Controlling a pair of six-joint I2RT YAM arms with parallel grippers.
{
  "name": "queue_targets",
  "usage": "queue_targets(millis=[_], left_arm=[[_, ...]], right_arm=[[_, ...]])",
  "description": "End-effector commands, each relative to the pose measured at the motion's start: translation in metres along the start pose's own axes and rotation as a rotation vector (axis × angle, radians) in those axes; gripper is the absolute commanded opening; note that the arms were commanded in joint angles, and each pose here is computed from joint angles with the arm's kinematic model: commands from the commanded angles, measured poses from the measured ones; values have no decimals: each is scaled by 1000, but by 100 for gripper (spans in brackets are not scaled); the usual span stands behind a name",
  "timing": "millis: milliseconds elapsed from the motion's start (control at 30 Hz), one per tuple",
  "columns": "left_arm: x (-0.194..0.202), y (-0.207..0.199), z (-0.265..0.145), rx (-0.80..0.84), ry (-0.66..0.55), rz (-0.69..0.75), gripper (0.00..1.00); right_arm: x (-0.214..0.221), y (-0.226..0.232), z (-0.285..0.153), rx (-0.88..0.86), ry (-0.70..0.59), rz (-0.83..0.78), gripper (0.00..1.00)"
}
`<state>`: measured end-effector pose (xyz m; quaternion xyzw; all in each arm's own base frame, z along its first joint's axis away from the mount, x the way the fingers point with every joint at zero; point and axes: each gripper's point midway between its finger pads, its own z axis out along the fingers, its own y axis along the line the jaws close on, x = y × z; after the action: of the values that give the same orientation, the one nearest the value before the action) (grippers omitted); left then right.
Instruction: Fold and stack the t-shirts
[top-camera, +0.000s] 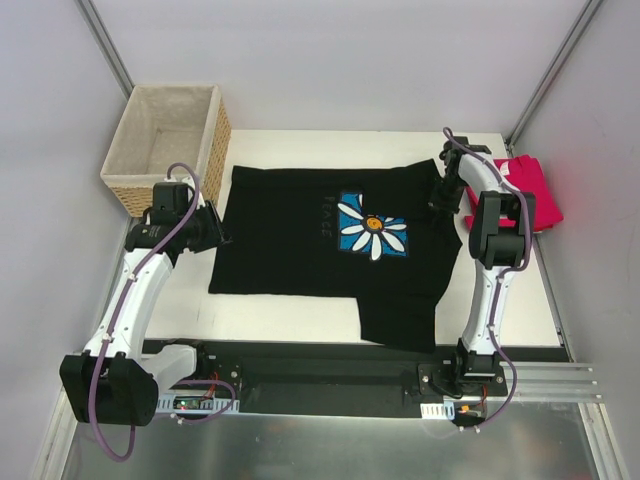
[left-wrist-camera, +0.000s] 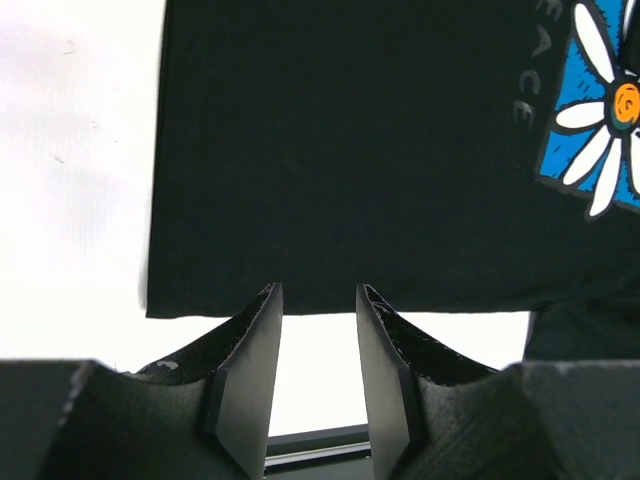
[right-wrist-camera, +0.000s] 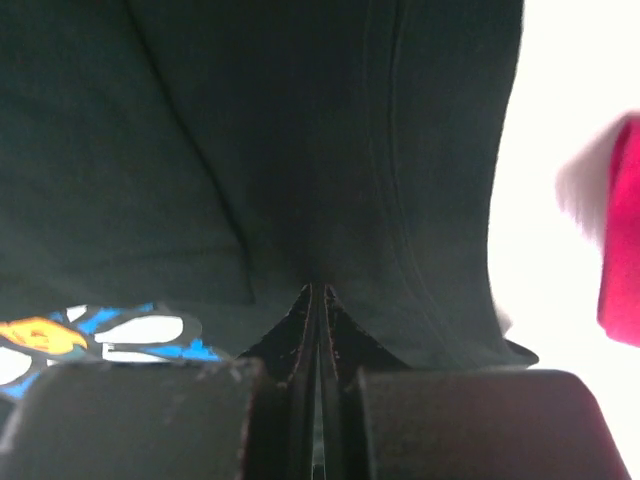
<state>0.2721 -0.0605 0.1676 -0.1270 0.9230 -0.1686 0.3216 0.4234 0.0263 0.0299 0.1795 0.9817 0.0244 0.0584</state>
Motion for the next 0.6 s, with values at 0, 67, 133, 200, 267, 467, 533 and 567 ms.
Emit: queue_targets(millis=[0, 67, 133, 200, 267, 467, 533, 567], left_arm=[[-17, -16, -7, 59, -35, -26, 35], [-20, -21, -9, 77, -38, -32, 35], [-23, -26, -11, 98, -38, -40, 35], [-24, -30, -13, 108, -40, -47, 35], [-29, -33, -16, 121, -48, -48, 35], [-34, -41, -23, 151, -62, -50, 35], [-35, -44, -25, 163, -62, -57, 35], [-35, -45, -26, 166, -64, -58, 35]], right_arm=[[-8, -5, -14, 62, 11, 33, 1], [-16, -3, -13, 69, 8, 39, 1], [-18, -2, -7, 75, 26, 47, 1], [-28, 4, -10, 65, 7, 53, 1], [-33, 6, -5, 61, 16, 63, 1], [-43, 11, 8, 49, 22, 110, 1], [-47, 19, 7, 2, 26, 128, 1], [-48, 22, 8, -6, 23, 137, 1]])
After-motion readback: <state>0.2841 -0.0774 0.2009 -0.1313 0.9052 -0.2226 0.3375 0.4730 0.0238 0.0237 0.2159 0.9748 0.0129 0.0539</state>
